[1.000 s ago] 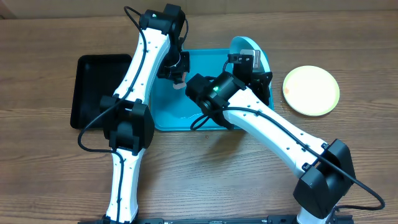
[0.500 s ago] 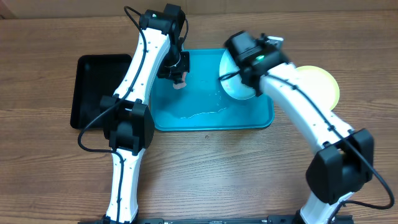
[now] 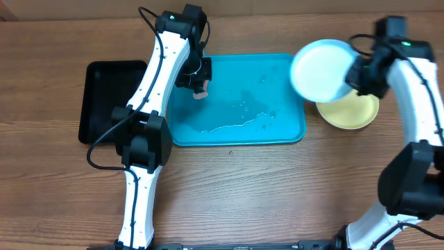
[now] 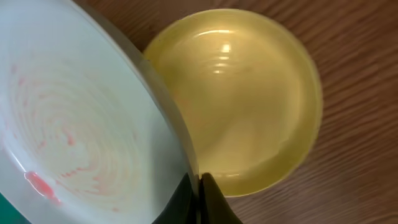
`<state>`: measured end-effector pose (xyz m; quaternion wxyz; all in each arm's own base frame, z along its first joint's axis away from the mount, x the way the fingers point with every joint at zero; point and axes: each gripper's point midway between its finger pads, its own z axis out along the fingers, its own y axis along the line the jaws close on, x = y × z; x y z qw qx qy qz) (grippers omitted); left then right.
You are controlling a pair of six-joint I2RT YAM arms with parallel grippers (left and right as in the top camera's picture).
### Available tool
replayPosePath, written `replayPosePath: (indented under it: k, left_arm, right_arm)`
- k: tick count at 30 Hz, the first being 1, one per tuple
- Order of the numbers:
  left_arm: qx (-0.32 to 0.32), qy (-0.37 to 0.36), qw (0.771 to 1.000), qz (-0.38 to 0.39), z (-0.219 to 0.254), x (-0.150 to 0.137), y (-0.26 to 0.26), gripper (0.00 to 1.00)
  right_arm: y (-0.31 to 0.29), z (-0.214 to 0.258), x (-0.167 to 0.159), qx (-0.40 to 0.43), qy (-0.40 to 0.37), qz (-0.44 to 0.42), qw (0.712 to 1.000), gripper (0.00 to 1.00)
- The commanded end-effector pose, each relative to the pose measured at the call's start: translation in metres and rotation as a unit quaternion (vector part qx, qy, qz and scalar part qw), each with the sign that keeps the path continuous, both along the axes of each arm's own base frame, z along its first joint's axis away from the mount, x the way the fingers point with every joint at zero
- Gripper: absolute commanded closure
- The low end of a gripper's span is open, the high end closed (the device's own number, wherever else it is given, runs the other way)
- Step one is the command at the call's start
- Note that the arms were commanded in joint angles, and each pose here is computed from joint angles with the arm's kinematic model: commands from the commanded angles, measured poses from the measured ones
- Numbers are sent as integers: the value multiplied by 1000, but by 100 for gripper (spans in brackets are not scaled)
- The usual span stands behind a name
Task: Clean dirty plates on tray and stack at the side
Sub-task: 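Carry the light-blue plate right and set it on the plate stack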
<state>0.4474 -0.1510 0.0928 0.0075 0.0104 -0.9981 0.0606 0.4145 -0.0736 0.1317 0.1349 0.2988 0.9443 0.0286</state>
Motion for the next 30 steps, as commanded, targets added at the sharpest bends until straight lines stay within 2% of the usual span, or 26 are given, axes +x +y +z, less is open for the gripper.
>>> replayPosePath:
  k: [1,6,12,13,14,15,18,20,24,28,30]
  left_arm:
    - [-5,3,1000,-13,-2,-2,-5,96]
    - [-5,3,1000,-13,-2,-2,-5,96]
    - [-5,3,1000,-13,-2,-2,-5,96]
    - [-5,3,1000,-13,-2,-2,-5,96]
    - [-5,3,1000,-14,-2,-2,-5,96]
    - [-5,3,1000,-14,-2,-2,-5,96]
    - [-5,2,1000,-14,-2,-1,-5,96]
    - [-5,0,1000,-12,-1,-1,-4,96]
    - [2,-10,1000,-4,16,1,6,96]
    - [47,-29,998,16,51,-1,34,96]
    - [47,-60,997,17,71,4,41,96]
  right_arm:
    - [-23,-14,-14,24,4,-19,1000,96]
    - [-49,-44,-28,45,5,-63,997,96]
    - [-58,-64,-40,33,19,-79,996,96]
    - [-60,-65,-41,29,20,-83,996,93]
    - [-60,-65,-41,27,20,-85,996,85]
    - [-61,-64,-41,26,19,-85,996,76]
    - [-61,-64,-40,26,17,-89,996,39]
    - [-60,-60,-37,33,14,-90,995,27]
    - [-53,-34,-27,49,3,-80,996,23]
    - [-35,0,-13,50,-11,-48,998,22]
    - [-19,13,-5,47,-21,-17,999,21]
